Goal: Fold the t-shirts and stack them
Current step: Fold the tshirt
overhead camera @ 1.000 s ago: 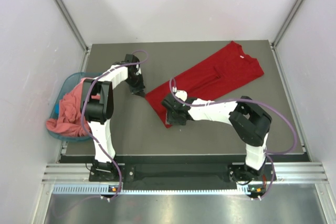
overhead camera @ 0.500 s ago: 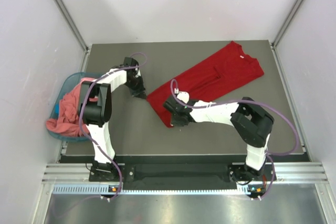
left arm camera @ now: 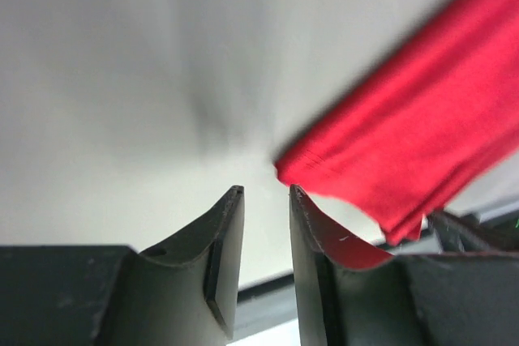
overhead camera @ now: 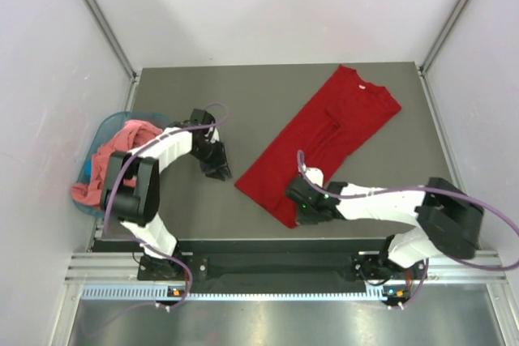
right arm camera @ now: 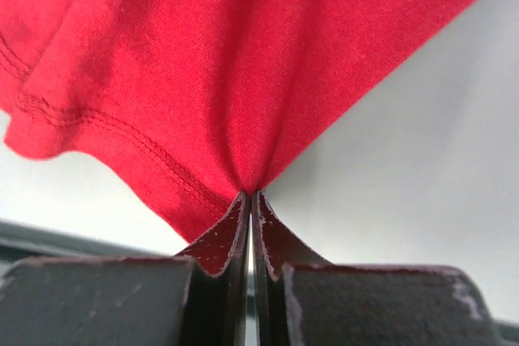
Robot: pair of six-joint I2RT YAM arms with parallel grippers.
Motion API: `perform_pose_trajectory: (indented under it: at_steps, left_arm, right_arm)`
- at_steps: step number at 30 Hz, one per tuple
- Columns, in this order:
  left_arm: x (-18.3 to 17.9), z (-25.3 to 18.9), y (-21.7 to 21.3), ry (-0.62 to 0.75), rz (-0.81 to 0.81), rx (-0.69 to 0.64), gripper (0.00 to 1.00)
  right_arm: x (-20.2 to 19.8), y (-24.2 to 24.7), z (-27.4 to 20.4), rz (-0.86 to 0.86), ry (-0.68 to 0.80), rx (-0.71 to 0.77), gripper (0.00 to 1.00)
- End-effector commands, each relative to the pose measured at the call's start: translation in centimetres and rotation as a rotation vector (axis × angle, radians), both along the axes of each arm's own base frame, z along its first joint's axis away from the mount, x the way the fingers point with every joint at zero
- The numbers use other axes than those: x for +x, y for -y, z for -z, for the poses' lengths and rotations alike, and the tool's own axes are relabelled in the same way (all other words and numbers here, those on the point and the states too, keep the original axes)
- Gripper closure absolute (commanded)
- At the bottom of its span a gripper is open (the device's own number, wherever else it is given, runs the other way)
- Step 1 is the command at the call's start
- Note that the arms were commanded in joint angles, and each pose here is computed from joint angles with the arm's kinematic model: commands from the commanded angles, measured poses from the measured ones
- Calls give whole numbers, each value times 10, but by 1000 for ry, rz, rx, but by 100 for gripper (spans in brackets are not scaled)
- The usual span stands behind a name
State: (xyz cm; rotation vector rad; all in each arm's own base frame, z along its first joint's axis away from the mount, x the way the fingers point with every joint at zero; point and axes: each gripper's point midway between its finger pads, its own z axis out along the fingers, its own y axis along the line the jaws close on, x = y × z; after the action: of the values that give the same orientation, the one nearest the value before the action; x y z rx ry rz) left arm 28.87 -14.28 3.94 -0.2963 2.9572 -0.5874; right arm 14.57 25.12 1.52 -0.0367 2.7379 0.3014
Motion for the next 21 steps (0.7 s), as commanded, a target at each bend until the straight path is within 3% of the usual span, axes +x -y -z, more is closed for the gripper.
perform_pose_trajectory:
  at_steps: [1,6,10,15,17,18,19,21]
  left_arm:
    - [-15,-36,17,86,59,-48,66]
    - [-15,-71,36,199,104,-63,63]
    - [-20,-72,56,209,191,-101,62]
    - [-41,-51,72,184,305,-134,62]
    - [-41,-34,61,181,297,-40,62]
    - [-43,-25,58,161,299,5,62]
    - [-42,-19,55,156,291,26,62]
    - [-44,-7,54,131,282,37,63]
  right_arm:
    - [-41,48,9,13,-81,-97,100]
    - [-56,76,1,44,-77,-103,92]
    - [-58,94,-16,74,-59,-131,75]
    - [-42,65,-52,17,26,-7,73]
    - [-30,43,-63,-13,72,63,79]
    - [-24,30,-70,-30,91,101,85]
    - [-21,21,-67,-47,91,105,98]
    - [-10,-8,-76,-73,119,185,100]
